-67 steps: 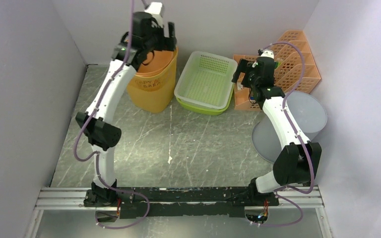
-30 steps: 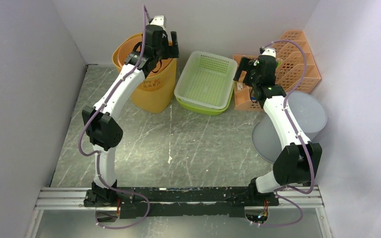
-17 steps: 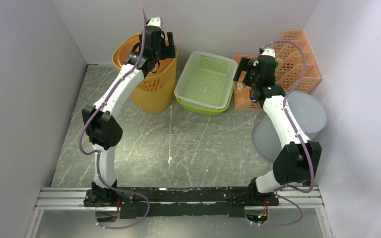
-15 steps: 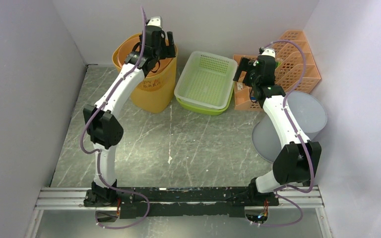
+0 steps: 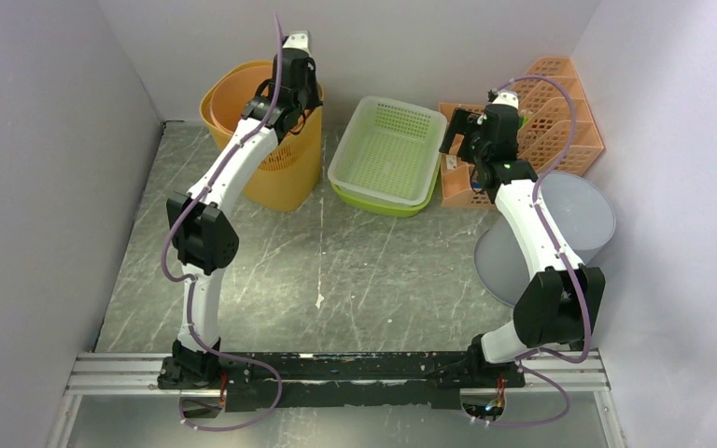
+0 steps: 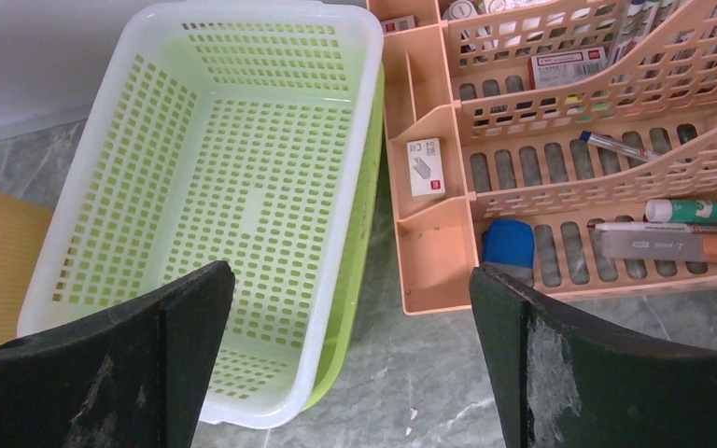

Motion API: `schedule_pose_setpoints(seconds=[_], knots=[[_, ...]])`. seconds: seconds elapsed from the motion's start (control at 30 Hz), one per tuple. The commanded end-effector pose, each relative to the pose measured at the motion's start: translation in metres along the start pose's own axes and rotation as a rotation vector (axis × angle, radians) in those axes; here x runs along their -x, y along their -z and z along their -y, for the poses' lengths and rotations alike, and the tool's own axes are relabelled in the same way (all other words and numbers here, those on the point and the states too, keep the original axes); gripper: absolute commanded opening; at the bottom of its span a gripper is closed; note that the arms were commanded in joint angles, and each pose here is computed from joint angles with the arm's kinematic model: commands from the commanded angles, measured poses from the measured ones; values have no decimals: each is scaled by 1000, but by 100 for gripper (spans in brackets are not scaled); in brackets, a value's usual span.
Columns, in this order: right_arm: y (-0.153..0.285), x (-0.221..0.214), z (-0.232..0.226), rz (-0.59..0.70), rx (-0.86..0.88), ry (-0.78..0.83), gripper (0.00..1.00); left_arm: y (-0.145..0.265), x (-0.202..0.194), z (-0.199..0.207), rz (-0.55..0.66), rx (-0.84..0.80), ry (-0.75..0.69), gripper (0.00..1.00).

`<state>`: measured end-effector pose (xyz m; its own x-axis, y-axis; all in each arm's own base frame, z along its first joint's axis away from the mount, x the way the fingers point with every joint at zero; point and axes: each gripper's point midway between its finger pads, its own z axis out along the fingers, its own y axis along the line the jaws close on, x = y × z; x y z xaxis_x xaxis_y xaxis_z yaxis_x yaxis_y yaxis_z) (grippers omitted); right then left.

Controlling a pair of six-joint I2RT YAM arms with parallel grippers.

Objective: Turn the large container upside down

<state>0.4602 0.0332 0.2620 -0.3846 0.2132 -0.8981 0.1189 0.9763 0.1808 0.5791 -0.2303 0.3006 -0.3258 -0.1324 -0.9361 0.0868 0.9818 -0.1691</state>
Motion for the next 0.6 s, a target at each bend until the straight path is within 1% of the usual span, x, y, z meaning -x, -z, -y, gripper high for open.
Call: schedule_pose_setpoints(seconds=[0.0, 0.07, 0.17, 0.23, 0.3, 0.37, 0.5, 0.57], knots=[[1, 2, 5, 5, -13, 4, 100, -15, -45, -46, -123, 121, -85, 22], [0, 2, 5, 7, -13, 2, 100, -14, -45, -48, -127, 130, -96, 8], [1, 3, 5, 10, -12, 1, 100, -8, -36, -50, -112, 138, -118, 7], [1, 4, 4, 10, -8, 1, 100, 3, -19, -52, -74, 150, -138, 7], [1, 5, 4, 11, -9, -1, 100, 21, 8, -55, -12, 192, -175, 7], [0, 5, 3, 13, -5, -4, 100, 49, 47, -54, 83, 223, -196, 7], [-2, 0, 3, 2, 0, -10, 100, 110, 114, -53, 261, 294, -242, 7], [-4, -2, 1, -3, 8, -16, 100, 142, 140, -54, 338, 313, -245, 7]])
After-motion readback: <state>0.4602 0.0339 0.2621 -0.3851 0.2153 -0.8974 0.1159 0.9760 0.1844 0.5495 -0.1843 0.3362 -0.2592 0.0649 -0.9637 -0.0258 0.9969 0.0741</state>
